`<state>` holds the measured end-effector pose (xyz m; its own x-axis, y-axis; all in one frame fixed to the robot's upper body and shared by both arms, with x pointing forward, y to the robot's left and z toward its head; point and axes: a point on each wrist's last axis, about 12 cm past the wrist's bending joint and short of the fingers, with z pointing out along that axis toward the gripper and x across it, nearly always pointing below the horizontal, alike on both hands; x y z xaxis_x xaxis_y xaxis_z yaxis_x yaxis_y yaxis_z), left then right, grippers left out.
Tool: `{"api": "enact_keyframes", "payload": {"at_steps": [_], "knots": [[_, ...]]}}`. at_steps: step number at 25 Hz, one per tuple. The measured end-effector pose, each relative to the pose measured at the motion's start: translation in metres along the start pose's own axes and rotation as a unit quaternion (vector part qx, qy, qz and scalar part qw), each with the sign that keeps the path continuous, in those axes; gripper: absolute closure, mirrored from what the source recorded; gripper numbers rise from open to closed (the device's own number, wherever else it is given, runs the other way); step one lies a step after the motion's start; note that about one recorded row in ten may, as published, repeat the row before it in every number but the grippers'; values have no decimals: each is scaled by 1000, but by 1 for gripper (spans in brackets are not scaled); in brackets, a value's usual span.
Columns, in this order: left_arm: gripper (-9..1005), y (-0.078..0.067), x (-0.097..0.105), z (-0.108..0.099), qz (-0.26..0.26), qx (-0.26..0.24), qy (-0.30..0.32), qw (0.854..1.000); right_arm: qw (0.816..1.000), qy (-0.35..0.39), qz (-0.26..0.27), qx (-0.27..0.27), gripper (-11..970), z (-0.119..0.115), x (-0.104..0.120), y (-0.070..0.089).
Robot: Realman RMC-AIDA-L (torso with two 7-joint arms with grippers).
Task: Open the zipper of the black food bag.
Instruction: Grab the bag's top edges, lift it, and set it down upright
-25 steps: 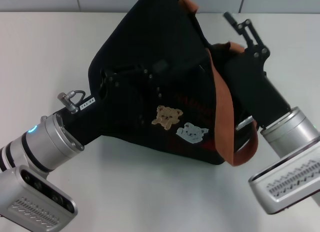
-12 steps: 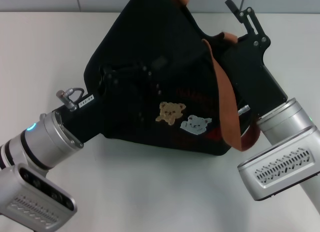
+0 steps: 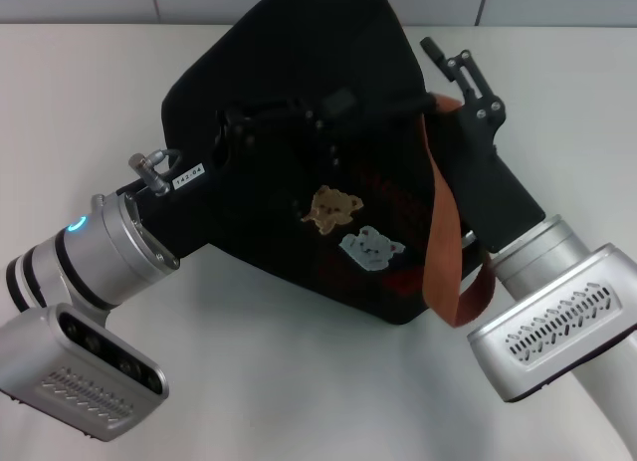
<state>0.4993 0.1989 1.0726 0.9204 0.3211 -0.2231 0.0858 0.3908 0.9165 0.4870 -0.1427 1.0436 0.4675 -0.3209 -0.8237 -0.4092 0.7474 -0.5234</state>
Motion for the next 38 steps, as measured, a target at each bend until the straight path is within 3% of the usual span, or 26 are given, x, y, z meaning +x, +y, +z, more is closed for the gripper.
{"api": "enact_keyframes", "payload": {"at_steps": [16,23,29,38], "knots": [[906,5,3,7,24,-4,-18,1000,998,30,48,-32,128,-3,-1,18],[906,4,-1,2,19,-12,-13,1000,999,8,0,33,128,-40,-2,8],[906,2,-2,-1,16,-10,-6,1000,999,-26,-28,18,129,-63,-4,6],[906,1,-3,0,13,-8,-7,1000,999,-28,-45,10,128,-41,-1,0]]}}
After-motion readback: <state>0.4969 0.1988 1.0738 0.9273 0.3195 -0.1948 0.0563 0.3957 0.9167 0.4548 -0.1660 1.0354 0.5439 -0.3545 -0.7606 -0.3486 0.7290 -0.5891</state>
